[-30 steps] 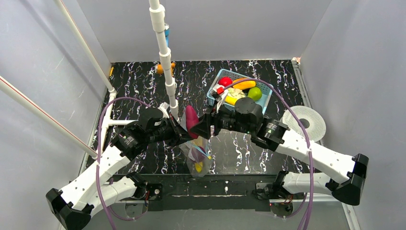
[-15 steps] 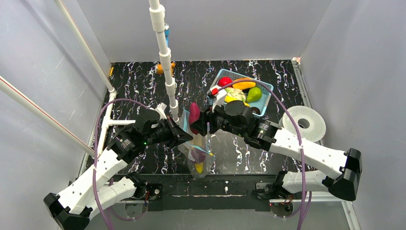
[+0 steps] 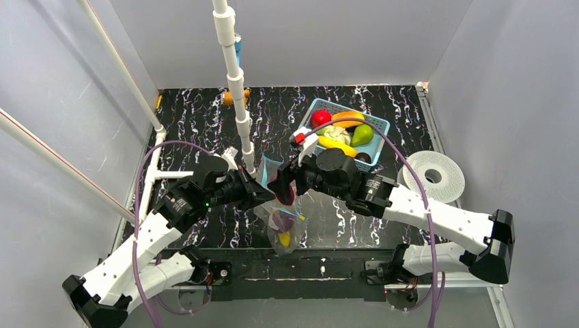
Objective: Place the food in the zip-top bag and seal the zipper
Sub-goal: Place the fake vegetable in the zipper food storage bag, then pick up the fake fruit from the bin.
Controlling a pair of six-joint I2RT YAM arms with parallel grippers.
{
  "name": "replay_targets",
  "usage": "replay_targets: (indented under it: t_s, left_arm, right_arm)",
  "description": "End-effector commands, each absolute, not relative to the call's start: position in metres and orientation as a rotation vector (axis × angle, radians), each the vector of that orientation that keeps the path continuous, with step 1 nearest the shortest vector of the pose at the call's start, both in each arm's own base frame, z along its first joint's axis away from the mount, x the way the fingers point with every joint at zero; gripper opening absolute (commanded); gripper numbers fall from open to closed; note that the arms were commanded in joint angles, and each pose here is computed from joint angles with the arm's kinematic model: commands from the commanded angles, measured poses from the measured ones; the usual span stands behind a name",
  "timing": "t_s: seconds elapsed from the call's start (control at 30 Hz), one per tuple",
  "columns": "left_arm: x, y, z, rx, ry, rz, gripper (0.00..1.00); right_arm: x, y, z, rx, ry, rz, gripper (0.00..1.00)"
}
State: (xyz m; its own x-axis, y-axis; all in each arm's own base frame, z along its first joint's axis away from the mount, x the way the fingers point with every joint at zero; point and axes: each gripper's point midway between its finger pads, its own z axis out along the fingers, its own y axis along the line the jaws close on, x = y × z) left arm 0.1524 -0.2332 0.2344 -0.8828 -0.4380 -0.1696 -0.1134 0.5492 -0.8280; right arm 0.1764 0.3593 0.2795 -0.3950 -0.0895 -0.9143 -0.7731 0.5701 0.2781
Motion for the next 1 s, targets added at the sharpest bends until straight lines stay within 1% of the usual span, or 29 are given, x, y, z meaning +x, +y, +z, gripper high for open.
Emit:
replay_targets:
  t_s: [0.0,0.1,0.27,0.4,0.6,0.8,0.97]
  left_arm:
    - [0.153,-0.232,0.234,-0.449,2.428,-1.255,0.00]
    - [0.153,-0.234,0.234,-0.438,2.436,-1.257,0.00]
    - [0.153,-0.234,0.234,-0.438,2.439,-1.256,0.00]
    - [0.153,-0.233,0.233,-0.437,2.438,-1.254,0.00]
    - [0.152,-0.232,0.232,-0.439,2.437,-1.252,0.00]
    - [0.151,-0.232,0.233,-0.437,2.438,-1.256,0.00]
    - [0.150,-0.232,0.235,-0.427,2.438,-1.257,0.00]
  right_arm:
    - [0.177,0.363,0.289,-0.724,1.782,0.888,0.91]
    - [0.177,0.363,0.292,-0.716,1.773,0.891,0.94]
    - [0.183,0.355,0.303,-0.667,1.751,0.864,0.93]
    - [0.195,0.347,0.309,-0.615,1.758,0.790,0.93]
    - [0.210,0.330,0.337,-0.549,1.690,0.704,0.93]
    - [0.242,0.305,0.368,-0.419,1.615,0.628,0.91]
    - [0.286,0.271,0.363,-0.237,1.678,0.580,0.90]
